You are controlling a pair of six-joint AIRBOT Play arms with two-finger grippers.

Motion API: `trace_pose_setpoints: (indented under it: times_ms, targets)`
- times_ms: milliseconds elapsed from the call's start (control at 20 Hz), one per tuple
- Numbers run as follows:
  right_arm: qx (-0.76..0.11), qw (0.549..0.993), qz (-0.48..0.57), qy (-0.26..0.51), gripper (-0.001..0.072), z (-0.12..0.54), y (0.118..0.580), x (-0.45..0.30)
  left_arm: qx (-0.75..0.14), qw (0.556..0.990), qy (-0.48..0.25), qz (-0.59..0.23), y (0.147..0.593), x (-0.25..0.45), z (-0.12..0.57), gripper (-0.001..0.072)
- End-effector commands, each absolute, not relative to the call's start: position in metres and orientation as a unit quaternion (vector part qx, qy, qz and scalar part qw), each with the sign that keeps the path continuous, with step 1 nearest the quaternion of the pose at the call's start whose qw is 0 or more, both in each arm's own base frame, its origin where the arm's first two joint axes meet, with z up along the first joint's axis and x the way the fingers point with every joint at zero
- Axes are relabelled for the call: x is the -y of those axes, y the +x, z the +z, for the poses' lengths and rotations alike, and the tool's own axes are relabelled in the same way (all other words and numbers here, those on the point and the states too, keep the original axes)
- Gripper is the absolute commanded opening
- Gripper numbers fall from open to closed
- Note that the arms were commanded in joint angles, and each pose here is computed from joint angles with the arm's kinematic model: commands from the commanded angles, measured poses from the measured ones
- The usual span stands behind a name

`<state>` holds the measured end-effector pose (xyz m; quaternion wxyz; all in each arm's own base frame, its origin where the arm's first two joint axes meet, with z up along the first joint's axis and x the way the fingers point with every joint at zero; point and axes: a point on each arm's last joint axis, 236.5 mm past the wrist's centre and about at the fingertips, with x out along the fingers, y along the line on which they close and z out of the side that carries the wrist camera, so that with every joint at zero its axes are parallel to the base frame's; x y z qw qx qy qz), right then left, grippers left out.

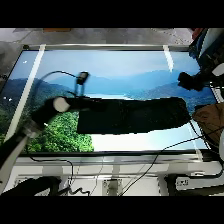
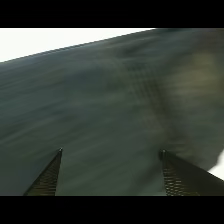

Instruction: Fold the clothes and pants, and hang the long-sleeved shirts on hangers.

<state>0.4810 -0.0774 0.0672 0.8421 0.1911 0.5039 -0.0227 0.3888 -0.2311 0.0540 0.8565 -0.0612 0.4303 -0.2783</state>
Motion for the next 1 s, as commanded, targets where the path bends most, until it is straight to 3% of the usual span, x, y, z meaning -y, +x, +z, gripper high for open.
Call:
trace_pose_setpoints:
  times_ms: [0, 150, 300, 550, 700, 850, 950]
  targets:
    - [-0.544, 0.829, 0.012, 0.131, 0.0023, 0.061, 0.454, 0.093, -0.525, 0.826, -0.065, -0.197, 0.381, 0.117, 0.02, 0.0684]
    - [-0.535, 0.833, 0.028, 0.141, 0.0024, 0.064, 0.458, 0.083, -0.565, 0.799, -0.087, -0.187, 0.371, 0.071, -0.015, 0.0566]
    - [-0.524, 0.836, 0.04, 0.157, 0.0024, 0.069, 0.463, 0.075, -0.597, 0.764, -0.145, -0.198, 0.37, 0.071, -0.052, 0.0566]
    - [-0.522, 0.833, 0.058, 0.175, 0.0024, 0.072, 0.464, 0.064, -0.565, 0.731, -0.272, -0.27, 0.396, 0.125, -0.077, 0.0566]
    - [-0.526, 0.828, 0.11, 0.16, 0.0024, 0.075, 0.462, 0.033, -0.563, 0.712, -0.308, -0.285, 0.399, 0.146, -0.096, 0.0557]
    - [-0.522, 0.83, 0.142, 0.133, 0.0024, 0.077, 0.469, -0.004, -0.569, 0.707, -0.305, -0.288, 0.398, 0.16, -0.105, 0.0393]
    - [-0.511, 0.836, 0.162, 0.113, 0.0024, 0.08, 0.475, -0.03, -0.563, 0.707, -0.299, -0.305, 0.401, 0.166, -0.093, 0.0018]
